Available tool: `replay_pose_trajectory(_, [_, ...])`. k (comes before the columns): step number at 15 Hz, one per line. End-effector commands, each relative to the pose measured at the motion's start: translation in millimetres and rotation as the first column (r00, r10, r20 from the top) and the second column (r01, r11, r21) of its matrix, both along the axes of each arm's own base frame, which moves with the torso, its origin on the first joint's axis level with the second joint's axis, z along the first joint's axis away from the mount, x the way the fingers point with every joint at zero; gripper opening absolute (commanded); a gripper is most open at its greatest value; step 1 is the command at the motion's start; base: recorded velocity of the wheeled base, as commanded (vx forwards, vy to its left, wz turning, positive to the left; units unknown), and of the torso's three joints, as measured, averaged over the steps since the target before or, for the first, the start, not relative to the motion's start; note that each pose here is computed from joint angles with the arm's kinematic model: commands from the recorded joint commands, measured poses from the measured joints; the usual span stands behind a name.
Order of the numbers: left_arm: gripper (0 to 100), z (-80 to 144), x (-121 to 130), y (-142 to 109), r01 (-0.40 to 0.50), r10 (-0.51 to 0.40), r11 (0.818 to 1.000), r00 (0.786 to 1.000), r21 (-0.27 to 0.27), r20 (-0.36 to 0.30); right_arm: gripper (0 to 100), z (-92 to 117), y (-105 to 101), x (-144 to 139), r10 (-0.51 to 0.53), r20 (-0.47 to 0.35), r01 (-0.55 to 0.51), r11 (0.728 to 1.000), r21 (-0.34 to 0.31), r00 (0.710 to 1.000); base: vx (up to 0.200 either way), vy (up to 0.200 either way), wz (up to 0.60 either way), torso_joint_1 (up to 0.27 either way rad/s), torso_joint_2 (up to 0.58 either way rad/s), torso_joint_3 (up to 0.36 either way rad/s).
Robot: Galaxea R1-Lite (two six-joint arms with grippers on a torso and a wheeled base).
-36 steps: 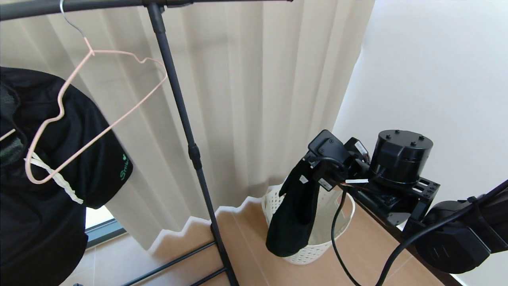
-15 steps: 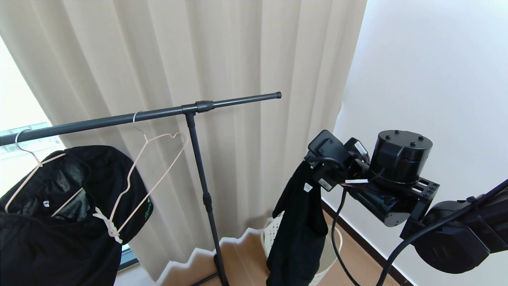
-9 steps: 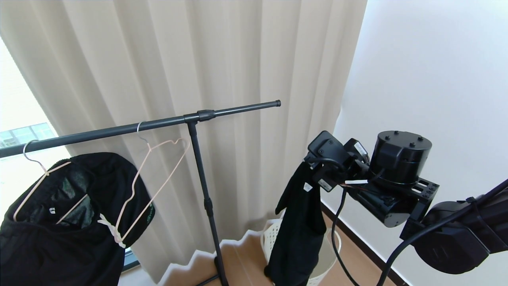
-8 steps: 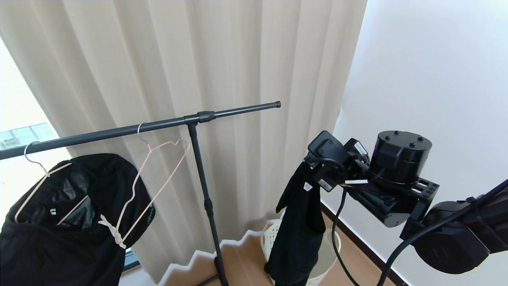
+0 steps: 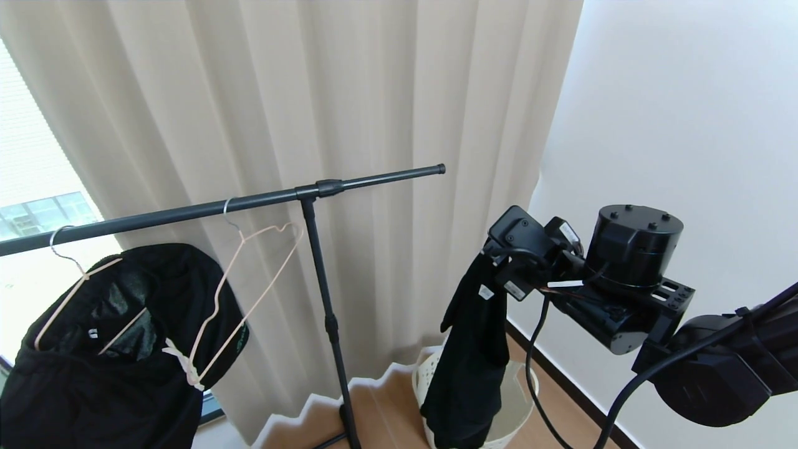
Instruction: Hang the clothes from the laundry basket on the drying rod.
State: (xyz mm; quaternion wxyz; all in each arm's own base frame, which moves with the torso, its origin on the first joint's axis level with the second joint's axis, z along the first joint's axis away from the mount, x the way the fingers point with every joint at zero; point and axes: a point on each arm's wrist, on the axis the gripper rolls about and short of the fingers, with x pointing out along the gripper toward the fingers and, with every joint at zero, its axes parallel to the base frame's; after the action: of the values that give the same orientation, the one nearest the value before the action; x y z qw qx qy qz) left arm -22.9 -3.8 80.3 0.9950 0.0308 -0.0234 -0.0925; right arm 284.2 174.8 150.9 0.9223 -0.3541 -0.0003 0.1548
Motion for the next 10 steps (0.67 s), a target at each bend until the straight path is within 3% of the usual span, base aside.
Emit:
replay_pose_trajectory(1, [100,0.2,0.1,0.0,0.001,-0.001,1.0,1.0,0.0,0.0,0,0.1,-1.1,0.8,-0.003,0.0,0.003,1.0,-0.001,1.0,0.0,0.0,0.6,0.002,0.0,-0.002])
replay_pose_trajectory(9, [100,0.2,0.1,0.0,-0.001,0.001,1.0,1.0,-0.003,-0.001,0,-0.7,-1.9,1.3,-0.006,-0.002,0.006,1.0,-0.003,1.0,0.0,0.0,0.6,0.006,0.0,0.001])
replay_pose_trajectory(10, [100,0.2,0.1,0.0,-0.001,0.001,1.0,1.0,-0.003,-0.001,0,-0.7,-1.9,1.3,-0.006,-0.002,0.006,1.0,-0.004,1.0,0.0,0.0,0.0,0.0,0.0,0.0])
